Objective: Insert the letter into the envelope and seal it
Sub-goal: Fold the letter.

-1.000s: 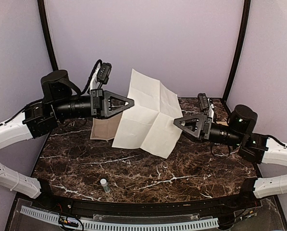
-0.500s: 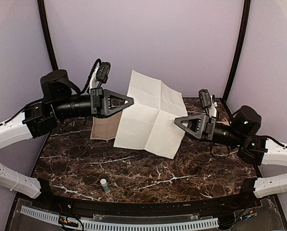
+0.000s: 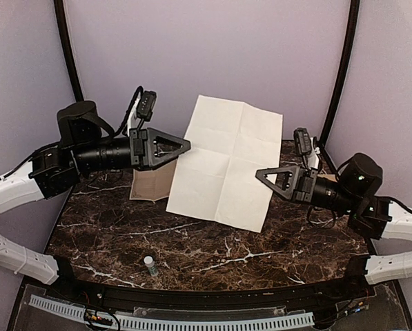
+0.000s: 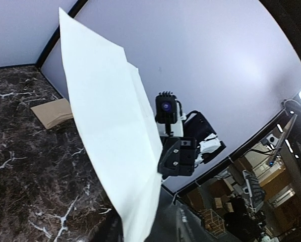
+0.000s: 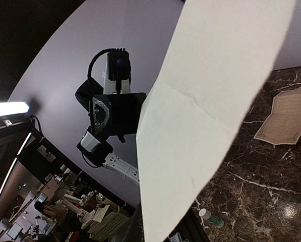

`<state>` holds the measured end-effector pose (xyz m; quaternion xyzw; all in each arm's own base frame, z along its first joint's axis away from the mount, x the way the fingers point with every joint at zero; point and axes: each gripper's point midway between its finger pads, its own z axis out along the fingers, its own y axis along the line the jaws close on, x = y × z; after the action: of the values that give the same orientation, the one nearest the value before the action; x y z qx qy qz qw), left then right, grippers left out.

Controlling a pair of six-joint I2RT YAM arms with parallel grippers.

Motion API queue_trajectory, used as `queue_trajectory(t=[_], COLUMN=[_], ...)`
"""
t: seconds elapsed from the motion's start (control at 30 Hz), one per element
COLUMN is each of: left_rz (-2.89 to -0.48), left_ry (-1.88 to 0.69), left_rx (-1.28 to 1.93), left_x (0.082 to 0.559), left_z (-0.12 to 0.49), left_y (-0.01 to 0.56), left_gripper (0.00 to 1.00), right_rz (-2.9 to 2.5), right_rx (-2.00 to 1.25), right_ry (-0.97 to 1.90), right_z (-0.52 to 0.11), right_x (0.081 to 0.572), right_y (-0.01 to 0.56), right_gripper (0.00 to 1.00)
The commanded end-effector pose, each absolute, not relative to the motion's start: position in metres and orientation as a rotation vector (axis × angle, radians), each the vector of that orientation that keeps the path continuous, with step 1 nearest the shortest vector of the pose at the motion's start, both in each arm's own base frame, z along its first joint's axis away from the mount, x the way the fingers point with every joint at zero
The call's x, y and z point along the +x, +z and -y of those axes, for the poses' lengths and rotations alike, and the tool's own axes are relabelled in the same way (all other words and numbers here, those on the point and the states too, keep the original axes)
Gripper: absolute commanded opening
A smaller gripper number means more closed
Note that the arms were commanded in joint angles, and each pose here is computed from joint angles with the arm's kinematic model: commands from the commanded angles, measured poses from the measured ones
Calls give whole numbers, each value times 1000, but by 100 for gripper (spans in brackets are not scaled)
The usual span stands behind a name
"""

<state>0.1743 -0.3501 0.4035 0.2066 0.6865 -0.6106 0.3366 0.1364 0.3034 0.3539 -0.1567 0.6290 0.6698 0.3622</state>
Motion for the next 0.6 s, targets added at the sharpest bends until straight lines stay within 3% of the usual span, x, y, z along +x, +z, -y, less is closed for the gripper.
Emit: queue_trajectory(t=[0.0, 0.03, 0.1, 0.3, 0.57], left_rz=[-1870, -1857, -1863, -1927, -2011], left_ry=[-1408, -1351, -1251, -916, -1017], left_rx=[446, 405, 342, 232, 642], left_x=[185, 190, 196, 212, 185], left_z=[325, 314, 295, 243, 299], left_y=[398, 402, 400, 381, 339], left_gripper=[57, 65, 71, 74, 73], right_rz=[-1636, -1661, -1746, -1980, -2122], right_rx=[-363, -353, -313, -311, -513], right_ry=[1658, 1634, 1564, 1372, 1363], right_z=[-296, -295, -293, -297, -320], right_x=[142, 144, 152, 165, 151], right_y=[357, 354, 342, 300, 272], right_gripper=[0, 0, 0, 0, 0])
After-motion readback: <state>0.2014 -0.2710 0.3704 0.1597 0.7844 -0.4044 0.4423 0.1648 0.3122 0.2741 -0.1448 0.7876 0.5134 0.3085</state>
